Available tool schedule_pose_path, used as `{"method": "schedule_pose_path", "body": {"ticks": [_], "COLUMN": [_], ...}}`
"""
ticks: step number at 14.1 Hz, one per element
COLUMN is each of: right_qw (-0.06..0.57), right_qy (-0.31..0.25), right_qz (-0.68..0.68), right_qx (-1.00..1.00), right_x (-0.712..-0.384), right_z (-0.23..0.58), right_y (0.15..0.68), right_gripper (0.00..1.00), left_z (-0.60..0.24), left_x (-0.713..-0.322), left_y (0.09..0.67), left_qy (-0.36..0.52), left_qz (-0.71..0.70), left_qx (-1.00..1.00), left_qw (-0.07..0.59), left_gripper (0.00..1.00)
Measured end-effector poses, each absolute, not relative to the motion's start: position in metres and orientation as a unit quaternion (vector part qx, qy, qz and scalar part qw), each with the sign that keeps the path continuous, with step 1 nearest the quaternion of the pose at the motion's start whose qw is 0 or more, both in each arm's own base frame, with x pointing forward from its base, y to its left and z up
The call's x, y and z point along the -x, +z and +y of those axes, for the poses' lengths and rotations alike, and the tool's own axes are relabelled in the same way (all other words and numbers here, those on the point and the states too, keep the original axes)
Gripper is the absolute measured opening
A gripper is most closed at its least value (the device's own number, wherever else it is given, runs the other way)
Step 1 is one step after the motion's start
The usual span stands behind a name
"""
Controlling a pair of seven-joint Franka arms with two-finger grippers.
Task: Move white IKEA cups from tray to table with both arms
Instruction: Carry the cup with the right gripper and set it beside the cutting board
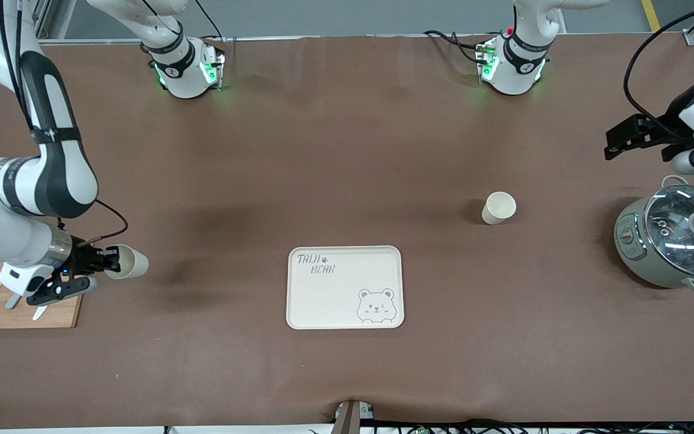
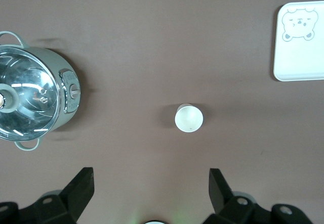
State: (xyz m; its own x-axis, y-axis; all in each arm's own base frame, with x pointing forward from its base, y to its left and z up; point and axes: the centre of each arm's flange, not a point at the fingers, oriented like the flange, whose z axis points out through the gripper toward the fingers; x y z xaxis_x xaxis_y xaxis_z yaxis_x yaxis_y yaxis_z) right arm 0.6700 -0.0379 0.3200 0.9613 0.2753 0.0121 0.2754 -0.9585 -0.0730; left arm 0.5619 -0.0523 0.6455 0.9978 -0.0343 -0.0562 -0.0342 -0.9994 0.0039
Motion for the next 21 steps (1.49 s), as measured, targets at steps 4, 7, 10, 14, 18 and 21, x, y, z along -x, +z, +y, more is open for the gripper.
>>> {"method": "schedule_pose_path", "body": {"ticks": [4, 7, 10, 14, 18, 21], "right_qw": [0.038, 0.038, 0.038, 0.038, 0.038, 0.037], "right_qy": [0.003, 0.004, 0.004, 0.005, 0.004, 0.001], "right_qz": [-0.136, -0.134, -0.133, -0.132, -0.131, -0.131], "right_qx": [0.99, 0.99, 0.99, 0.99, 0.991, 0.991], "right_x": [-0.664, -0.663, -0.663, -0.663, -0.664, -0.664], "right_z": [-0.038, -0.04, -0.041, -0.04, -0.041, -0.041], "right_y": [0.275, 0.259, 0.249, 0.236, 0.224, 0.223], "right_gripper": [0.04, 0.04, 0.04, 0.04, 0.04, 0.04], "left_z": [-0.054, -0.053, -0.052, -0.039, -0.033, -0.033], "left_x": [-0.564, -0.568, -0.57, -0.574, -0.577, -0.579], "left_y": [0.646, 0.643, 0.64, 0.642, 0.642, 0.643], "left_qy": [-0.021, -0.012, -0.013, -0.002, 0.011, 0.016], "left_qz": [-0.018, -0.018, -0.029, -0.041, -0.038, -0.039], "left_qx": [-1.0, -1.0, -0.999, -0.999, -0.999, -0.999], "left_qw": [0.002, 0.003, 0.003, 0.004, 0.004, 0.004], "left_gripper": [1.0, 1.0, 1.0, 1.0, 1.0, 1.0]}}
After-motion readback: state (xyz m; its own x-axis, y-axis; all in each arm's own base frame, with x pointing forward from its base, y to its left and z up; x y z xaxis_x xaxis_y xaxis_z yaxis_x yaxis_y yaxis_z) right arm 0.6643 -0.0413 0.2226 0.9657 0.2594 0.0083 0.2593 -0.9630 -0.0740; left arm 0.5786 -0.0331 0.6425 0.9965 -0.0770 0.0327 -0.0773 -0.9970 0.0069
